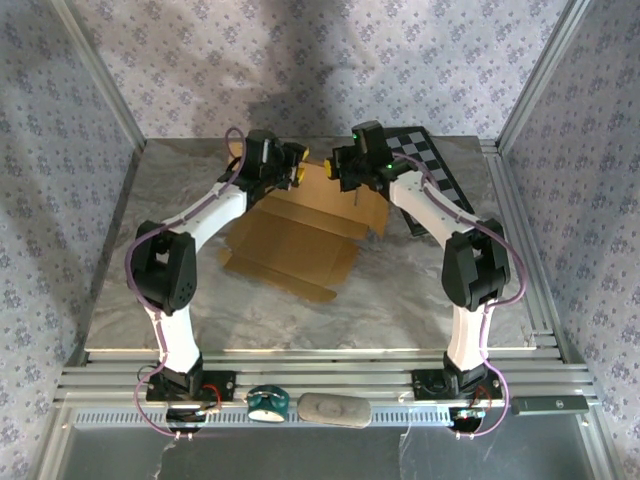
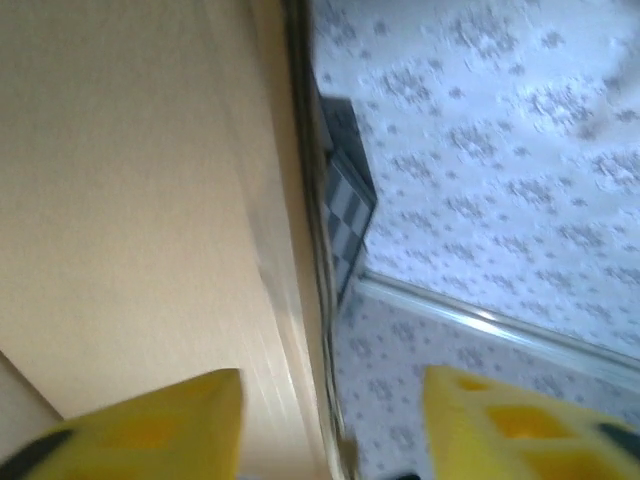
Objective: Fold the paper box
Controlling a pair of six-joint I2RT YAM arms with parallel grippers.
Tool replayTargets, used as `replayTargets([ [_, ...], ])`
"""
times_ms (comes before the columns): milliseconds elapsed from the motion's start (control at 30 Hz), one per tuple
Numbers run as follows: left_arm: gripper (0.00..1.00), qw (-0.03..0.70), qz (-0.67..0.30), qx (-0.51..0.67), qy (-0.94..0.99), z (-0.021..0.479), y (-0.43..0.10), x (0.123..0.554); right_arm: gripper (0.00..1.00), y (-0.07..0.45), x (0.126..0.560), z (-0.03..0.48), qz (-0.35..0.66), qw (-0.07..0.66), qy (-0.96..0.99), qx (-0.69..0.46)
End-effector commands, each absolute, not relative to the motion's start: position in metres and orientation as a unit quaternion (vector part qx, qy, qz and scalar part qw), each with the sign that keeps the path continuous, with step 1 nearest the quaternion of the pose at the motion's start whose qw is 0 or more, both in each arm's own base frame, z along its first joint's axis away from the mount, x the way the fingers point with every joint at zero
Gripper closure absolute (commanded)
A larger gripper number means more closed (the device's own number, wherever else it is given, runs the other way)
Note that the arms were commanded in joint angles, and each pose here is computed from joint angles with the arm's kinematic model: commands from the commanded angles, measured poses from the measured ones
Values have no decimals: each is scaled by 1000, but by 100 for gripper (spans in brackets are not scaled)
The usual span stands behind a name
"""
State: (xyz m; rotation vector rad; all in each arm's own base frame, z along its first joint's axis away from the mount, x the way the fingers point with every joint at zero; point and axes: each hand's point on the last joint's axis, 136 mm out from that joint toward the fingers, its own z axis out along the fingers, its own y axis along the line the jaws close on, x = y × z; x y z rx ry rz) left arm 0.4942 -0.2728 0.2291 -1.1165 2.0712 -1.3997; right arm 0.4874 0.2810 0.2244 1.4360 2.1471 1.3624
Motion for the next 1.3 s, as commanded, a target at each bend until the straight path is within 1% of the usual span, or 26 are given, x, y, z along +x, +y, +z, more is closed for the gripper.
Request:
replayTargets([
  [0, 36, 200, -534, -358, 740, 295, -265, 472, 100, 255, 490, 224, 437, 145, 760, 458],
  [133, 34, 219, -460, -328, 796, 309, -224, 454, 100, 244, 489, 226, 429, 160, 809, 369],
  [200, 34, 236, -422, -294, 825, 314, -202, 447, 100, 240, 485, 228, 430, 164, 830, 315],
  [267, 35, 229, -385, -277, 850, 306, -182, 443, 100, 232, 479, 229, 423, 172, 846, 275],
  [367, 38, 214, -376, -257, 864, 292, -171, 444, 100, 218, 476, 231, 423, 198, 854, 230],
  [500, 39, 208, -375, -214, 877, 279, -183, 450, 100, 213, 478, 238, 451, 208, 847, 188],
  [567, 38, 199, -378, -199, 882, 271, -192, 452, 100, 208, 477, 241, 450, 208, 850, 177],
  [700, 38, 190, -381, -186, 886, 260, -205, 457, 100, 202, 478, 247, 466, 205, 843, 173],
  [867, 34, 186, -388, -173, 886, 251, -226, 464, 100, 198, 480, 252, 477, 199, 836, 183],
  [1100, 32, 182, -371, -186, 891, 227, -223, 479, 100, 199, 483, 254, 490, 190, 829, 192],
  [1267, 32, 194, -379, -188, 885, 232, -226, 493, 100, 201, 483, 252, 494, 183, 828, 192],
])
